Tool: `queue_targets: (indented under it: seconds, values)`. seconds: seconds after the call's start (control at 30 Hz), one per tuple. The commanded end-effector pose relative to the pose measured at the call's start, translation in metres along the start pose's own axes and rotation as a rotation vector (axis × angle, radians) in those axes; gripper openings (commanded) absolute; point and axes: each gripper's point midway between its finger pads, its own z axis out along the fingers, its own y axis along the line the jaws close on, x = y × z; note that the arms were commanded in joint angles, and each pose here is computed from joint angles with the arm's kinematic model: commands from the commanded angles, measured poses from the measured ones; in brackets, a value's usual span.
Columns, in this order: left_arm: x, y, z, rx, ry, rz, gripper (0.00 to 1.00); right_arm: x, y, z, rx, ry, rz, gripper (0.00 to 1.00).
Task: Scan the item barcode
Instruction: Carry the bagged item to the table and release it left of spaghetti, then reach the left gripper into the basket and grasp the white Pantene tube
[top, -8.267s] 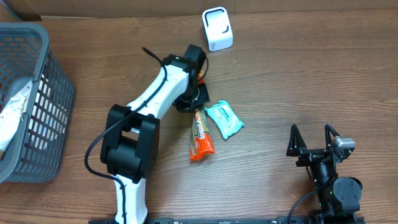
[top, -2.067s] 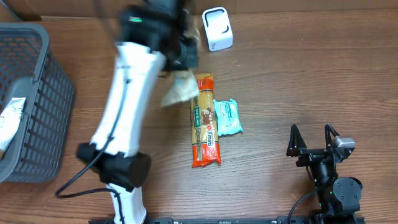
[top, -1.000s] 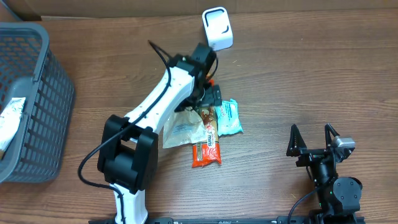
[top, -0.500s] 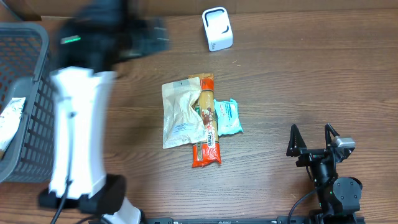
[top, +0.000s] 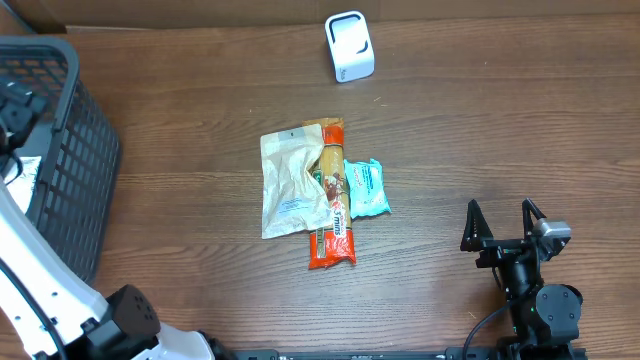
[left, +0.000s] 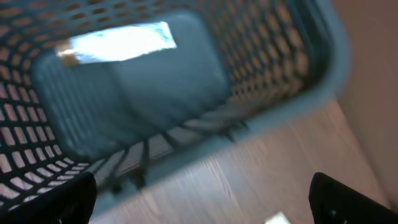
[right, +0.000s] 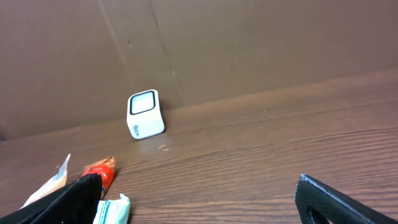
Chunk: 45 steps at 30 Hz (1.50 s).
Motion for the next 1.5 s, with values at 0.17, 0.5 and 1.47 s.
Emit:
queue_targets:
  seconds: [0.17,0.5,1.47]
  values:
    - [-0.035,0.053,0.062,-0.296,-0.183,-0.086,0.99,0.001,0.001,0.000,-0.005,-0.006,0.000,1.00]
    - [-0.057,0.040,0.107,-0.294,-0.216,0.385,0.93,0.001,0.001,0.000,-0.005,-0.006,0.000,1.00]
    - [-0.018,0.125,0.304,-0.386,0.171,0.682,0.93,0.001,0.001,0.000,-0.005,-0.006,0.000,1.00]
